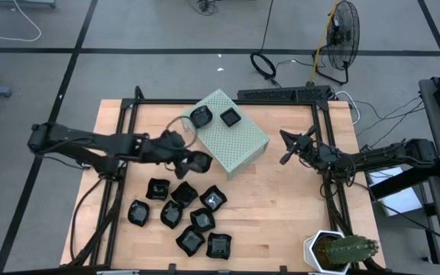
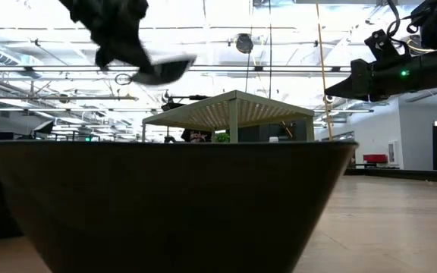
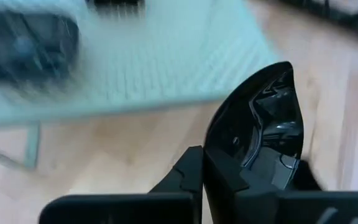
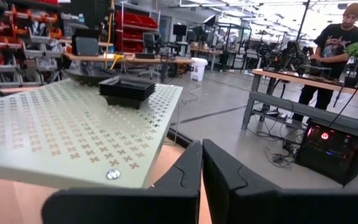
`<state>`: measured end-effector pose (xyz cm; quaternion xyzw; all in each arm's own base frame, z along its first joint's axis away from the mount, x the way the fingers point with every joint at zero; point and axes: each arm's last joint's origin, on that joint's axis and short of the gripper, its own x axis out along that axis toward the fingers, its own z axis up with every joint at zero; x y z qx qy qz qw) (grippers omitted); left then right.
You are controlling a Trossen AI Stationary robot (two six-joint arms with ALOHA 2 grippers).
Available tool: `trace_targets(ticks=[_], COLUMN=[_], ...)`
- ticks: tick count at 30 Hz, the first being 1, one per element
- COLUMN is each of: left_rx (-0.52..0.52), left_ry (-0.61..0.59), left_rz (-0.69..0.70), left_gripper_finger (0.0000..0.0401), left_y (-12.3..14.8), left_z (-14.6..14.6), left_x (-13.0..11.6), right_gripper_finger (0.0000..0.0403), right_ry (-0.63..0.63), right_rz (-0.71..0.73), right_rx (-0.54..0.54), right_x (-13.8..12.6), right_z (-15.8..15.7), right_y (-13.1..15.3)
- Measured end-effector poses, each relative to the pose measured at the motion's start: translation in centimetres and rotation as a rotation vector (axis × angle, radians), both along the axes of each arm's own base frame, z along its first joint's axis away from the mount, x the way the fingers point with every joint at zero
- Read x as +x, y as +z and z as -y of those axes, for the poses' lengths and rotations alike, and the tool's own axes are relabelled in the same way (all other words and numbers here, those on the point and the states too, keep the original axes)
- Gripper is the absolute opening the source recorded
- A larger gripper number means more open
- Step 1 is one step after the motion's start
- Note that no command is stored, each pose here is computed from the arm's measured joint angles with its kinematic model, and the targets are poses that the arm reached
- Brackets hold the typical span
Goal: Pick & Place Mini shaped plates
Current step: Stack the leaf-shaped plate on top of the other leaf-shaped plate on the shelf
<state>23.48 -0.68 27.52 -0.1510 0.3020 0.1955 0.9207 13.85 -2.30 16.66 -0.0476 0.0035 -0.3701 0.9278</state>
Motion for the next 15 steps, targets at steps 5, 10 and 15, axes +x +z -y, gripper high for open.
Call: trace_targets(ticks=[5,10,15], left_rx=[0.105,0.153,0.147], left_ry=[0.124,0.368,0.528], left_rz=[0.234,0.433,0.52], left_gripper_finger=[0.0006,0.001,0.0007], left_y=[3.1,4.9,5.0], left_z=[-0.4,-2.5,-5.1], left_x=[-0.9,-0.6,0.1], right_gripper_finger=[0.0004,0.0004,0.0004], right_ry=[0.0,0.0,0.0], right_rz=[0.0,0.004,0.002], right_rx=[0.0,0.0,0.0], right_x=[0.0,0.0,0.0], right_z=[0.0,0.0,0.0], right_y=[0.0,0.0,0.0])
